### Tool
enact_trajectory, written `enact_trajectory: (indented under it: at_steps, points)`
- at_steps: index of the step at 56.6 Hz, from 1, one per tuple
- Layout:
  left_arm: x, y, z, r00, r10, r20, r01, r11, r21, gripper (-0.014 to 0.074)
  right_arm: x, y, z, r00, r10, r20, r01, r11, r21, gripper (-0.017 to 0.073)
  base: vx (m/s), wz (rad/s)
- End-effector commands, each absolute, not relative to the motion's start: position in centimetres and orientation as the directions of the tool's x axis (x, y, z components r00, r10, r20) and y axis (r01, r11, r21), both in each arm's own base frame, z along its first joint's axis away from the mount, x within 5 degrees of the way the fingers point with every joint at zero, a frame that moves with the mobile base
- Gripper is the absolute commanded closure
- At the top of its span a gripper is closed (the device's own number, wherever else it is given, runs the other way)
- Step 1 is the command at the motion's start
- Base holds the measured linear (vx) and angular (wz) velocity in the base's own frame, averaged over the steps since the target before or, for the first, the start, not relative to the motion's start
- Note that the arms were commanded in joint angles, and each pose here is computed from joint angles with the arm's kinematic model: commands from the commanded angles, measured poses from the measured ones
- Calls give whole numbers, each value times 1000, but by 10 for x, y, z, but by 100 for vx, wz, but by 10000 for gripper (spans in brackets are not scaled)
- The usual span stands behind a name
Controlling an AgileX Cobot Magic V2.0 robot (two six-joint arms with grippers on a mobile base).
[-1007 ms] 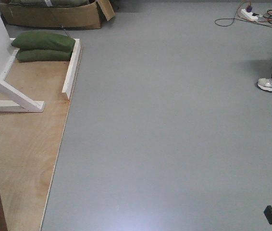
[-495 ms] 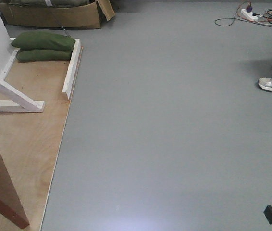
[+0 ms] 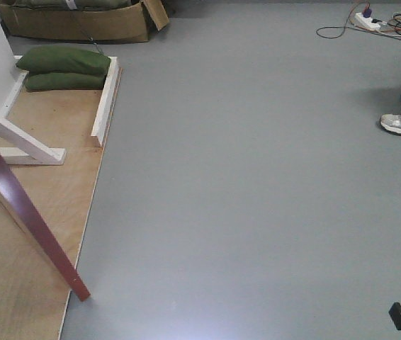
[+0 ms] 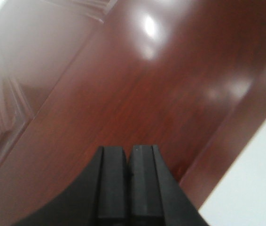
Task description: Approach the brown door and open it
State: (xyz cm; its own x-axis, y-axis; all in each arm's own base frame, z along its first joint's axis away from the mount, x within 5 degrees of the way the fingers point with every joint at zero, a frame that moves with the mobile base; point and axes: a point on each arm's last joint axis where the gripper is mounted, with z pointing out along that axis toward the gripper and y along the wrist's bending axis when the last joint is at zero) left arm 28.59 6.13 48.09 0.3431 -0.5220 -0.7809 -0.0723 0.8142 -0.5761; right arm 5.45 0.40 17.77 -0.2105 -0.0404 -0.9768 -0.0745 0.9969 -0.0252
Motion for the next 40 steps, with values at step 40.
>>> enact_trajectory:
  at_steps: [40]
  points:
    - [283,40,498,372,-364,-854,-33,914,-404,600,55,4,184,-121,-46,-992,-73,997,-37,559,0,0]
